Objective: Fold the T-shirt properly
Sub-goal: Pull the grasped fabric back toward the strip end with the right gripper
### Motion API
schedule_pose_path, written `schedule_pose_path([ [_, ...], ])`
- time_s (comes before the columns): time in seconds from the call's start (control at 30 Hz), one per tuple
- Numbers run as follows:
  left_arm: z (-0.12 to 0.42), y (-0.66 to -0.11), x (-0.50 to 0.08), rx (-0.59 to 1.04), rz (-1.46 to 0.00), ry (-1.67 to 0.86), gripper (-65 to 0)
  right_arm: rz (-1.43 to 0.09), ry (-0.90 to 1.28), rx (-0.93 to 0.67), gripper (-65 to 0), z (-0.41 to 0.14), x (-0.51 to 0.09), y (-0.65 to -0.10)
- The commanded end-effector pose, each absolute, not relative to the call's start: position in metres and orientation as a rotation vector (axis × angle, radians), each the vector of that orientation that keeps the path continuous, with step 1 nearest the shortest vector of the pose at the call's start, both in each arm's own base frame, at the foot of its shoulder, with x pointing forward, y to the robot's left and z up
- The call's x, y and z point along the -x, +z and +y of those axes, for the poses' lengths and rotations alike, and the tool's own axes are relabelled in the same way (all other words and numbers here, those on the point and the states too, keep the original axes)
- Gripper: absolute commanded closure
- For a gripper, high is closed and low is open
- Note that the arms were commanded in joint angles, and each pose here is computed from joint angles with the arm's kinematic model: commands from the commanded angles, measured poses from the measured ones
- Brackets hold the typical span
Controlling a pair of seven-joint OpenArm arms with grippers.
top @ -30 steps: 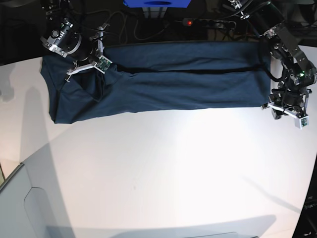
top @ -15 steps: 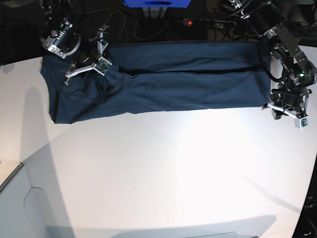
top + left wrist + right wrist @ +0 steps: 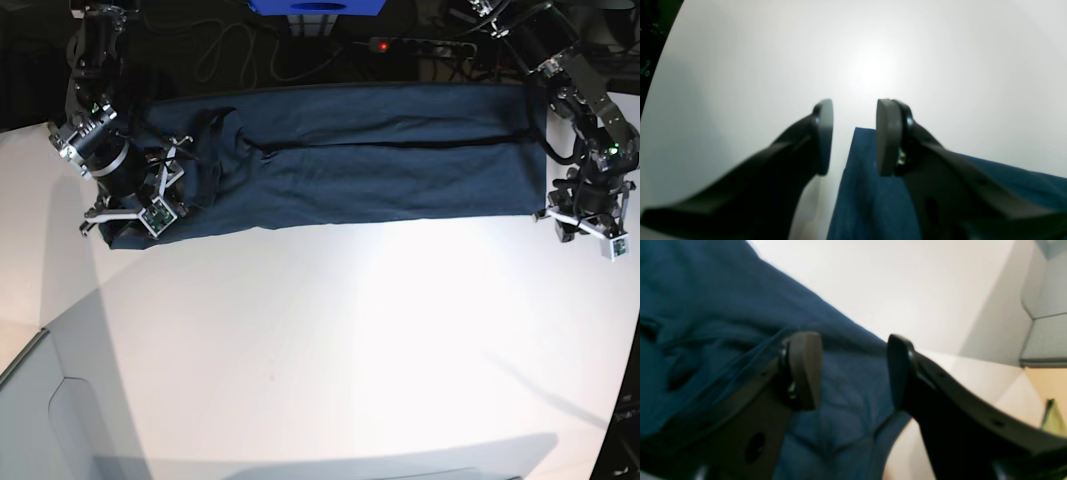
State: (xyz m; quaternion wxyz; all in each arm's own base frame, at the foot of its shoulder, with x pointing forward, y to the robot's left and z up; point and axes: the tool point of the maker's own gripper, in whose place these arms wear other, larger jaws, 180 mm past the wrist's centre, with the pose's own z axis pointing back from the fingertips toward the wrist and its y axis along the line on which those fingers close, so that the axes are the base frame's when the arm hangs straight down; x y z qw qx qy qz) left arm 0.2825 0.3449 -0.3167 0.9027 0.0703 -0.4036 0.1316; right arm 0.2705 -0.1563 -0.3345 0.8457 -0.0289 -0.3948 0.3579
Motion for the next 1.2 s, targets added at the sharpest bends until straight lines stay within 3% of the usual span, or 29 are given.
schedule_pose_path([
  [0.0, 0.35, -0.305, -0.286, -0.166, -0.874, 0.262, -20.8, -0.851, 0.769, 0.059, -29.8, -0.157, -0.277, -0.331],
  [0.3, 0.35, -0.306, -0.284, -0.168, -0.871, 0.261, -20.8, -0.706, 0.701, -0.025, -29.7, -0.168, -0.279, -0.388],
  [0.5, 0.35, -0.306, -0.285, -0.166, -0.873, 0.262, -20.8, -0.672, 0.815, -0.073, -29.7, -0.138, -0.266, -0.397],
  [0.77, 0.35, -0.306, -0.284, -0.168, -0.871, 0.262, -20.8, -0.681, 0.941, -0.05, -29.7, -0.128, -0.253, -0.384],
  [1.17, 0.349, -0.306, -0.287, -0.161, -0.877, 0.263, -20.8, -0.547, 1.045, 0.047, -29.5, -0.18, -0.222, -0.391],
])
